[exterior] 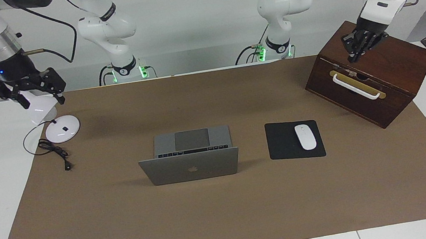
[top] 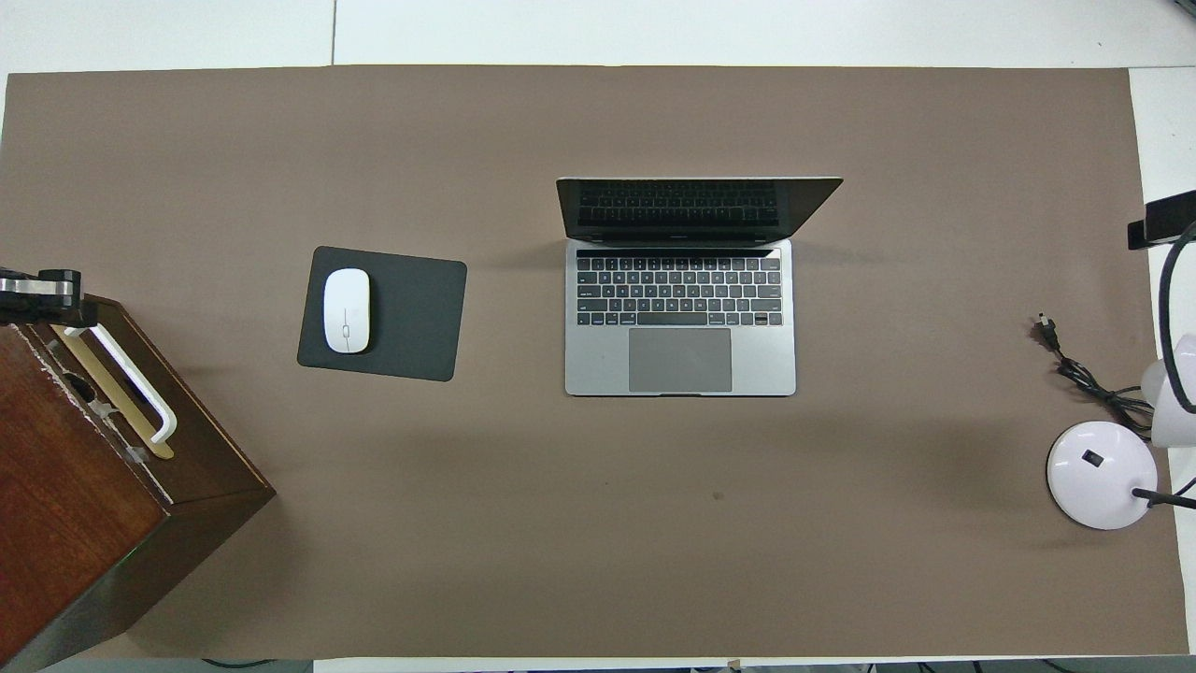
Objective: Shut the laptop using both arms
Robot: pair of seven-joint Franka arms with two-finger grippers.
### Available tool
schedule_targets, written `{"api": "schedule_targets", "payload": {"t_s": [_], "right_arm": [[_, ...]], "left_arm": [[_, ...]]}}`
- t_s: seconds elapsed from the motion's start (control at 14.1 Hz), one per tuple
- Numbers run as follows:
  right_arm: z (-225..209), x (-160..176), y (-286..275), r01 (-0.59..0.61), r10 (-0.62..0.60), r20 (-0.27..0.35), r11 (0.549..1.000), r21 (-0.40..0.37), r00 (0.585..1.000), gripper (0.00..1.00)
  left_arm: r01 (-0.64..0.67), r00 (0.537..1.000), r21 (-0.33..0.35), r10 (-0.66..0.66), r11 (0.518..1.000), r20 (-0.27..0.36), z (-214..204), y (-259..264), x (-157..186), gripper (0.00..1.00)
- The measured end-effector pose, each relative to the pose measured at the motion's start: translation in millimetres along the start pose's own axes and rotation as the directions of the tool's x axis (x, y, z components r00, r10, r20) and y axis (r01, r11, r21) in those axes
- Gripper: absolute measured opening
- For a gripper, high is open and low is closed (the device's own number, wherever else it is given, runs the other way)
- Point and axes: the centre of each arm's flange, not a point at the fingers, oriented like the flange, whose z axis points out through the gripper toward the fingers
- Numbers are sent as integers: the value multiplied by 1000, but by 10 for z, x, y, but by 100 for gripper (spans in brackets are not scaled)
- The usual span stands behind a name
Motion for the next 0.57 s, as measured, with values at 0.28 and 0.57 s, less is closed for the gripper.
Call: {"api": "schedule_targets", "payload": {"t_s": [0.28, 0.57], "right_arm": [[108, 72, 42, 1, -1, 7, 1000, -1, 1000, 72], [277, 356, 113, 46, -46, 1, 999, -9, 999, 22]], "left_arm": [[-1, 1000, -3, 1, 1000, -12, -6, 12, 13, 1], [-36, 998, -49, 33, 998, -58, 110, 261, 42, 1]]}}
